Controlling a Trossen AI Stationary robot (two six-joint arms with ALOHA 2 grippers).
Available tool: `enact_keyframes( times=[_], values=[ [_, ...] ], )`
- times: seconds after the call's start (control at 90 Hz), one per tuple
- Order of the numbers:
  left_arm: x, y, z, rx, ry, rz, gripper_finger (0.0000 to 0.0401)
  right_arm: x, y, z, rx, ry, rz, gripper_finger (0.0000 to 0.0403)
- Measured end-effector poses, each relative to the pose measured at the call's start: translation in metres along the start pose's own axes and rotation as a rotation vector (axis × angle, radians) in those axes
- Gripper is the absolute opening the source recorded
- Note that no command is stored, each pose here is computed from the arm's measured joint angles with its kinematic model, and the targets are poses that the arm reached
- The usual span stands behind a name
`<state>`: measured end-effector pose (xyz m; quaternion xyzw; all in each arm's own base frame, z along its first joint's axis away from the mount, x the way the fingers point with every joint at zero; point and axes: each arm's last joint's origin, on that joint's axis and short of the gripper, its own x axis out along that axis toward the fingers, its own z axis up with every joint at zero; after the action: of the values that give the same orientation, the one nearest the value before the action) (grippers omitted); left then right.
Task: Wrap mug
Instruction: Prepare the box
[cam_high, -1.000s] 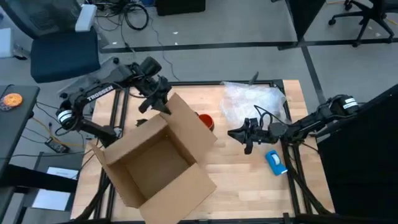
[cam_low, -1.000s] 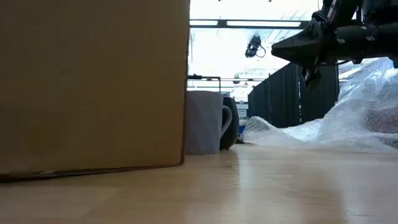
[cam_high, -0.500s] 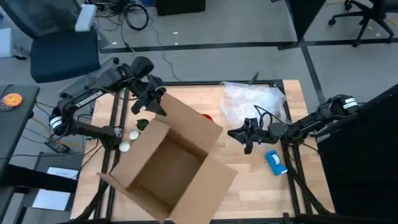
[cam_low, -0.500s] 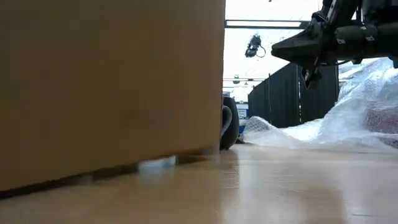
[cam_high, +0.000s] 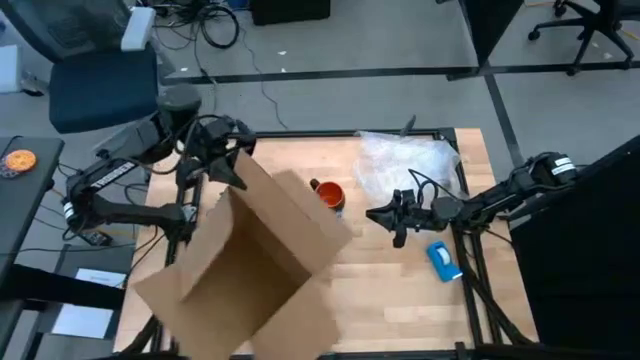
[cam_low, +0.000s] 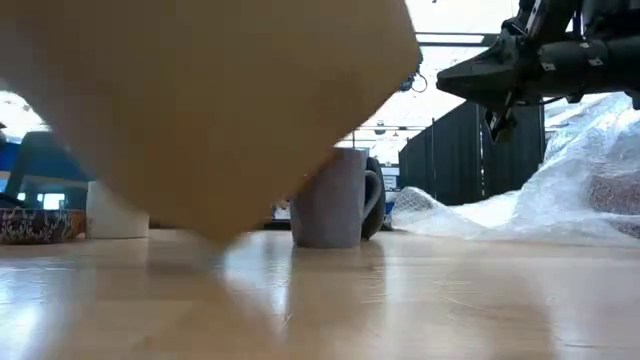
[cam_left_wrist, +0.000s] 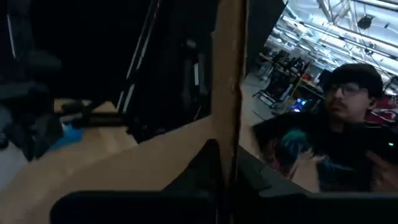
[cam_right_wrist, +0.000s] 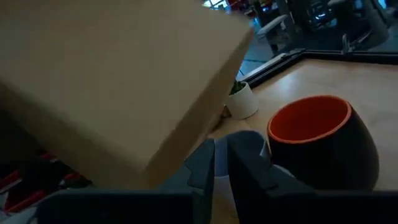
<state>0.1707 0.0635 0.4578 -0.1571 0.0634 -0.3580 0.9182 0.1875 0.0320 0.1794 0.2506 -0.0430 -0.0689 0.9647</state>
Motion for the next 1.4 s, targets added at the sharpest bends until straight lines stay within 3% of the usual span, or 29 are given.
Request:
enact_keyframes(
  times=[0.333, 0.489, 1.111, 1.244, 1.4],
  values=[
    [-0.012, -0.028, 0.032, 0.201, -0.146, -0.039, 0.0000, 0.000, 0.000, 0.000, -0.009, 0.004, -0.002, 0.0020],
    [-0.026, -0.031, 0.041, 0.265, -0.202, 0.025, 0.0000, 0.000, 0.000, 0.000, -0.009, 0.003, -0.003, 0.0020],
    [-0.100, -0.017, 0.050, 0.301, -0.507, 0.651, 0.0000, 0.000, -0.001, -0.001, -0.020, 0.009, -0.010, 0.0020],
    [-0.111, -0.011, 0.046, 0.313, -0.505, 0.771, 0.0000, 0.000, -0.001, -0.001, -0.020, 0.009, -0.010, 0.0020],
    [-0.118, 0.011, 0.035, 0.223, -0.478, 0.882, 0.0000, 0.000, -0.001, -0.001, -0.020, 0.008, -0.010, 0.0020]
  ],
)
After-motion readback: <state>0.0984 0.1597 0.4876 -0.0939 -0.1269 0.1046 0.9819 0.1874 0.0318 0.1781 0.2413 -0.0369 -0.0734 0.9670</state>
